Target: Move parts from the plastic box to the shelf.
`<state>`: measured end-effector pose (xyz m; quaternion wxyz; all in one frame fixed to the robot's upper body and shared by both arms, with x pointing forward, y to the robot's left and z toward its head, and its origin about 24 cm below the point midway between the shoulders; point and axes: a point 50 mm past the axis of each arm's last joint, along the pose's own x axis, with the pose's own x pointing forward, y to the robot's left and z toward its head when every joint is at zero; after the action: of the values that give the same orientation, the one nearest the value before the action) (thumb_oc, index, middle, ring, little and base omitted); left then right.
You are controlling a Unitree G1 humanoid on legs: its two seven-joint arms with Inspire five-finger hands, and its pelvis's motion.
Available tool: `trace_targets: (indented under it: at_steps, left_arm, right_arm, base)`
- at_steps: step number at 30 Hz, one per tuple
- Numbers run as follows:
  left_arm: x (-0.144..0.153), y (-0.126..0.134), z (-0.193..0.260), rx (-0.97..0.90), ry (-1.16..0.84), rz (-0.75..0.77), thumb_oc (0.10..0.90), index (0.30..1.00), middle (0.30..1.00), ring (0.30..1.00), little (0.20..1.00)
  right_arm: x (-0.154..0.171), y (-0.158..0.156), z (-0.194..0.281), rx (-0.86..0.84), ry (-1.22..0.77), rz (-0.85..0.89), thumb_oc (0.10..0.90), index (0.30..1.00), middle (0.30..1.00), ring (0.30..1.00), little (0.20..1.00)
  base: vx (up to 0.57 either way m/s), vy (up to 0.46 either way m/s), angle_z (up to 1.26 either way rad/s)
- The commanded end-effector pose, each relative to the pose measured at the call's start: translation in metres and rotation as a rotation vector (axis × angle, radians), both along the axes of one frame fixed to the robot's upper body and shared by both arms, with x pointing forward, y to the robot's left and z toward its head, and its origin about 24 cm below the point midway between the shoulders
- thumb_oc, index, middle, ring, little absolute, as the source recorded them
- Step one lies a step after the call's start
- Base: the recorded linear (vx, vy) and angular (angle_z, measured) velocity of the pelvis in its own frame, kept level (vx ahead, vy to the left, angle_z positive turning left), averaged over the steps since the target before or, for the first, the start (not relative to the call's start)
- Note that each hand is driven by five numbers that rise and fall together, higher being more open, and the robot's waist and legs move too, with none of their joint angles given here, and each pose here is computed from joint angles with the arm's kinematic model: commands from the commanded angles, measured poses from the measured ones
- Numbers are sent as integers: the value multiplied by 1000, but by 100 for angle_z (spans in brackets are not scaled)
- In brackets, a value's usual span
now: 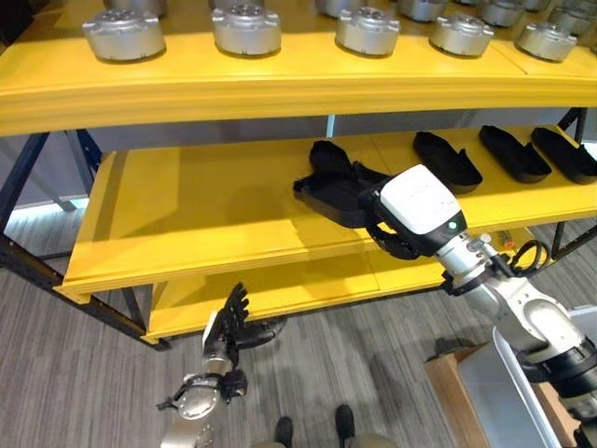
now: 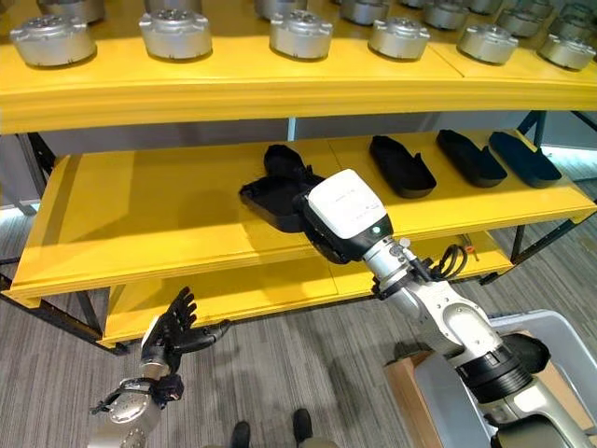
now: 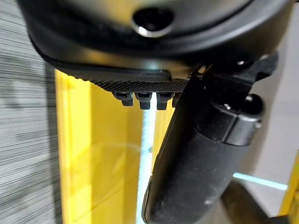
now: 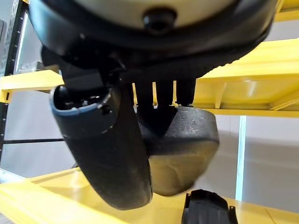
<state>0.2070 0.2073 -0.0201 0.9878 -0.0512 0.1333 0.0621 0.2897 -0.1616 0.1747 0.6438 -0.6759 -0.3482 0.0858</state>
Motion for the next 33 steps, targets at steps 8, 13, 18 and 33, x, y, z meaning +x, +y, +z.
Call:
trace_targets:
  at_steps: [8, 13, 18, 33]
  left_arm:
    - [16, -10, 35, 6, -202, -53, 900, 1000, 1000, 1000, 1000]
    - [16, -11, 34, -5, -195, -55, 900, 1000, 1000, 1000, 1000]
    - [19, -14, 34, -31, -195, -61, 900, 1000, 1000, 1000, 1000]
    - [8, -7, 31, -36, -188, -33, 900, 1000, 1000, 1000, 1000]
  right_arm:
    - [-7, 18, 78, 193, -284, 141, 400, 300, 300, 300, 300]
    - [-7, 19, 80, 211, -288, 154, 400, 300, 300, 300, 300]
    - [-8, 12, 85, 253, -317, 136, 400, 300, 300, 300, 300]
    - [4, 17, 64, 450, -232, 110, 400, 300, 300, 300, 300]
  base:
    - [34, -62, 16]
    - [22, -61, 24]
    - [-33, -24, 67]
    - [120, 148, -1]
